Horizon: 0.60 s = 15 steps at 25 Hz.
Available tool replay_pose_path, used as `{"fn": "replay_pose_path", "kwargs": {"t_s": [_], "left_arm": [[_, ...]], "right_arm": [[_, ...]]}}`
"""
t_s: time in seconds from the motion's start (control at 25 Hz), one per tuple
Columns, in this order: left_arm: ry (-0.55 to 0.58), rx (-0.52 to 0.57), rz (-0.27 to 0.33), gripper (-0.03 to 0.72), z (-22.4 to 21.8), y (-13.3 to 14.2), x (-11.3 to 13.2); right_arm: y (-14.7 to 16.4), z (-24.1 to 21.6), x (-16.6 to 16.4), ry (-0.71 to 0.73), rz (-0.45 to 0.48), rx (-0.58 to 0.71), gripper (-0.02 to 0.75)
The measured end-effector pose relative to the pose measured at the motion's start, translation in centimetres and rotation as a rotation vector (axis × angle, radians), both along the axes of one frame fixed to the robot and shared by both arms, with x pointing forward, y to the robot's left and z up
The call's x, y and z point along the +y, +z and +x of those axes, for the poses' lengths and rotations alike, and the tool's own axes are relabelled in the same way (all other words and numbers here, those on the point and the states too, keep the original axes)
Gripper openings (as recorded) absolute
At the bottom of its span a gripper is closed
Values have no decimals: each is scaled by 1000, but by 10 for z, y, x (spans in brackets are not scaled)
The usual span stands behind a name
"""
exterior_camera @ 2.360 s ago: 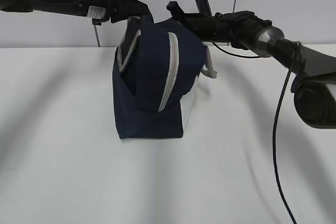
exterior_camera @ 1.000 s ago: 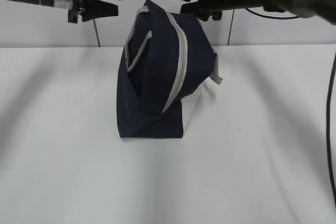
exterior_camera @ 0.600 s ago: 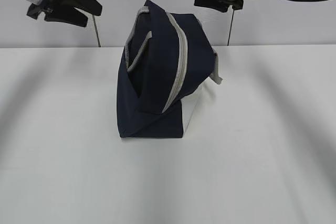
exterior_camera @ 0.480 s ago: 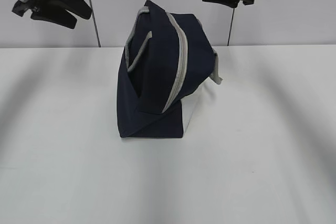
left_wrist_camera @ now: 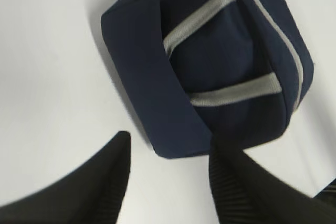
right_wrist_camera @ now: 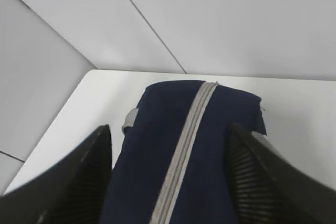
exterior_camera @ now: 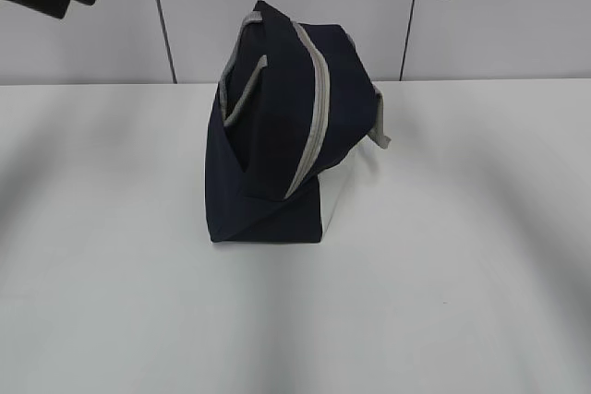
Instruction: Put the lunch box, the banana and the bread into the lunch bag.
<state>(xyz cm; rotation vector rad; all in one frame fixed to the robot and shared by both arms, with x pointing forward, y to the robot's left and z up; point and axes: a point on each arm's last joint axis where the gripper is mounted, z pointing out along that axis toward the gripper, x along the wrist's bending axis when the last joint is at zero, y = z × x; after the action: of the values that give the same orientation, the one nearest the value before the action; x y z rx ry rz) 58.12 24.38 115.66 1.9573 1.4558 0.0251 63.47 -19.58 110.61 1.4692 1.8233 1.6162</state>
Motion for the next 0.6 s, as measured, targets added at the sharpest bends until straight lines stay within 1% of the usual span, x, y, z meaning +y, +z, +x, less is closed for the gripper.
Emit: {"fn": "replay_pose_path", "kwargs": {"t_s": [0.12,0.2,0.28,0.48,0.6], "left_arm": [[8,16,41,353,-34,-3,4],[22,23,60,351,-56,-10,7],[41,-2,61,351,-80,-13,9],[75,-38,69,350,-139,-30,13],[99,-106,87,349,-177,-40,17]], "right_arm": [[-1,-14,9,22,-33,-14,468],[-5,-21,12,24,-60,-20,463],[-8,-27,13,8,-92,-36,460],[-17,-37,14,-21,-206,-88,458],[-27,-40,12,-33,-250,-85,458]]}}
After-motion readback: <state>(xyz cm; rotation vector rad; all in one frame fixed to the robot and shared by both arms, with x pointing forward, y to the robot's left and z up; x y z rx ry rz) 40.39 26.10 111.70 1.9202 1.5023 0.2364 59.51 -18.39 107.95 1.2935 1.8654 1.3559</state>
